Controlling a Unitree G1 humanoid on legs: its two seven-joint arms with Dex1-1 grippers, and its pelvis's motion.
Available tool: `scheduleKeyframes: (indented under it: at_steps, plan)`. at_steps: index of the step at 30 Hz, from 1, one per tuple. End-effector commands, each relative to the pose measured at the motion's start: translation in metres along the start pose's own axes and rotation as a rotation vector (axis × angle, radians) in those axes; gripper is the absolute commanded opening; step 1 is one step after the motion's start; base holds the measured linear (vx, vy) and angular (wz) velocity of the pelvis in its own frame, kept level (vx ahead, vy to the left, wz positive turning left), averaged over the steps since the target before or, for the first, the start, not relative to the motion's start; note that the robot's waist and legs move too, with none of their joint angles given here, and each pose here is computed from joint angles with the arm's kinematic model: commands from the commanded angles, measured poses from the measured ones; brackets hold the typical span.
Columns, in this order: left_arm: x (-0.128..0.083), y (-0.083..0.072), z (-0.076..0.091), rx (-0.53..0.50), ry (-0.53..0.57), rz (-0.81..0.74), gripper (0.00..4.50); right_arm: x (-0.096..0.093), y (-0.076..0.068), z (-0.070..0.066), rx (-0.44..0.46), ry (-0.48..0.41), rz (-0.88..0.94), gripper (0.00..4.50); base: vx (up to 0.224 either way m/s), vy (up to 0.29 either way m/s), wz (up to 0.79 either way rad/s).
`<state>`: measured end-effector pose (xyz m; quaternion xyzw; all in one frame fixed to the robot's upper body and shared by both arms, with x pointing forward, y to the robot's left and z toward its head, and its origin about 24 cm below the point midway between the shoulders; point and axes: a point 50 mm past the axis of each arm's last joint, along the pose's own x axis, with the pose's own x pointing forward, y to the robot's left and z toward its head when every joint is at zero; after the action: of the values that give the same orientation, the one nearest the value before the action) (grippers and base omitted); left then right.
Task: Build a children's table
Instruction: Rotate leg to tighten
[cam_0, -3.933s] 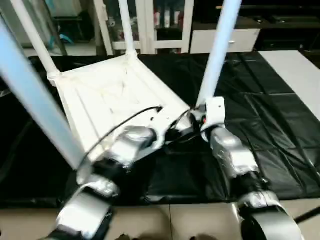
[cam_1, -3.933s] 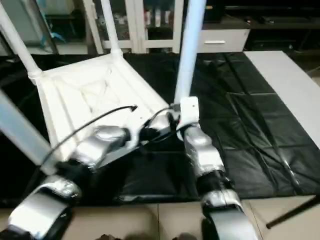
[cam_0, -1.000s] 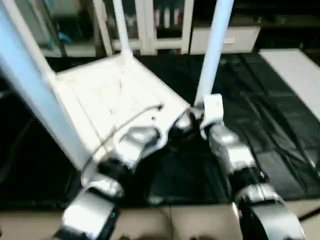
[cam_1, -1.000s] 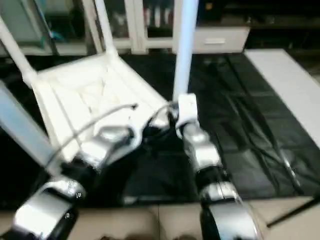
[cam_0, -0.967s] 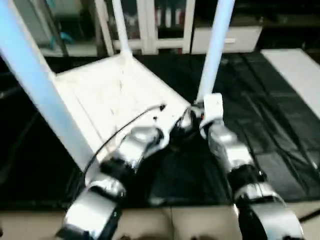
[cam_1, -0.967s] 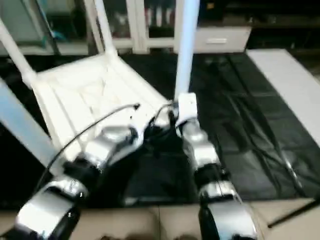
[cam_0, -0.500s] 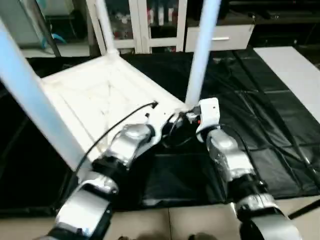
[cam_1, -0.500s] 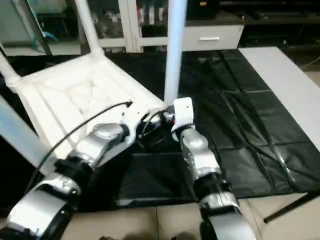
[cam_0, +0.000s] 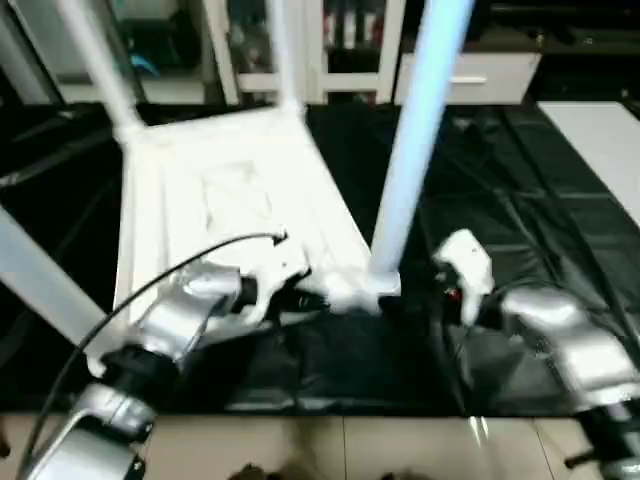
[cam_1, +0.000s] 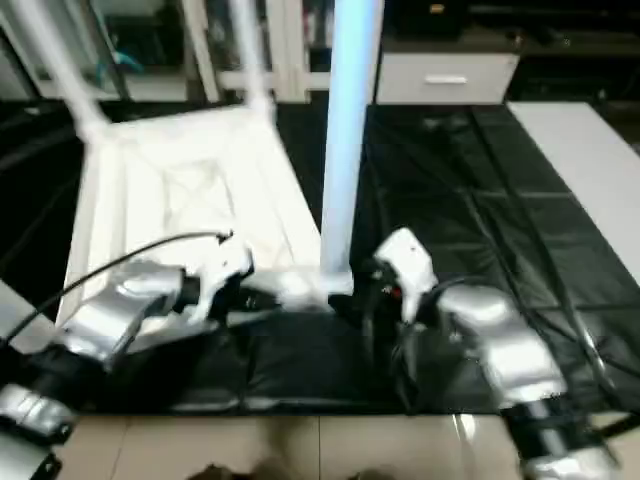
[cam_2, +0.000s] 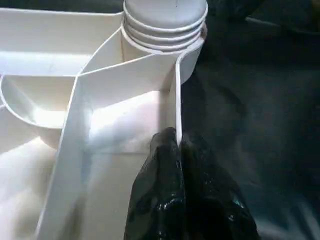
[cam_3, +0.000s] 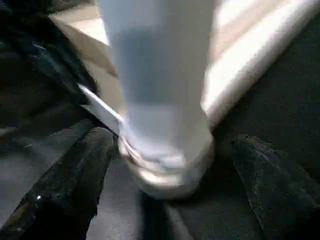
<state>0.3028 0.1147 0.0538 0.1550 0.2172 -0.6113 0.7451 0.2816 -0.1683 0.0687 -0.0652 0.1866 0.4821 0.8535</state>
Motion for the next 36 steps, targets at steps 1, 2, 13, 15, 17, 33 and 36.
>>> scheduleKeyframes:
  at_steps: [1, 2, 13, 15, 17, 33, 36]
  plan:
    - [0.005, -0.008, 0.013, 0.045, -0.024, -0.086, 0.0, 0.004, 0.004, 0.004, -0.008, 0.002, 0.045, 4.09, 0.0, 0.0, 0.0]
    - [0.005, -0.008, 0.013, 0.045, -0.024, -0.086, 0.0, 0.004, 0.004, 0.004, -0.008, 0.005, 0.045, 4.09, 0.0, 0.0, 0.0]
    - [0.006, -0.007, 0.014, 0.038, -0.026, -0.086, 0.0, 0.019, -0.001, 0.007, -0.014, 0.021, 0.033, 3.58, 0.0, 0.0, 0.0]
    - [0.006, -0.007, 0.015, 0.035, -0.031, -0.085, 0.0, 0.02, -0.001, 0.008, -0.015, 0.017, 0.039, 3.37, 0.0, 0.0, 0.0]
    - [0.005, -0.007, 0.015, 0.032, -0.036, -0.084, 0.0, 0.022, 0.001, 0.007, -0.028, 0.025, 0.055, 3.28, 0.0, 0.0, 0.0]
    - [0.003, -0.008, 0.011, 0.018, -0.038, -0.069, 0.0, 0.018, 0.007, -0.009, -0.019, 0.063, 0.077, 2.64, 0.0, 0.0, 0.0]
    - [0.003, -0.009, 0.011, 0.015, -0.039, -0.066, 0.0, 0.019, 0.006, -0.011, -0.006, 0.056, 0.055, 2.64, 0.0, 0.0, 0.0]
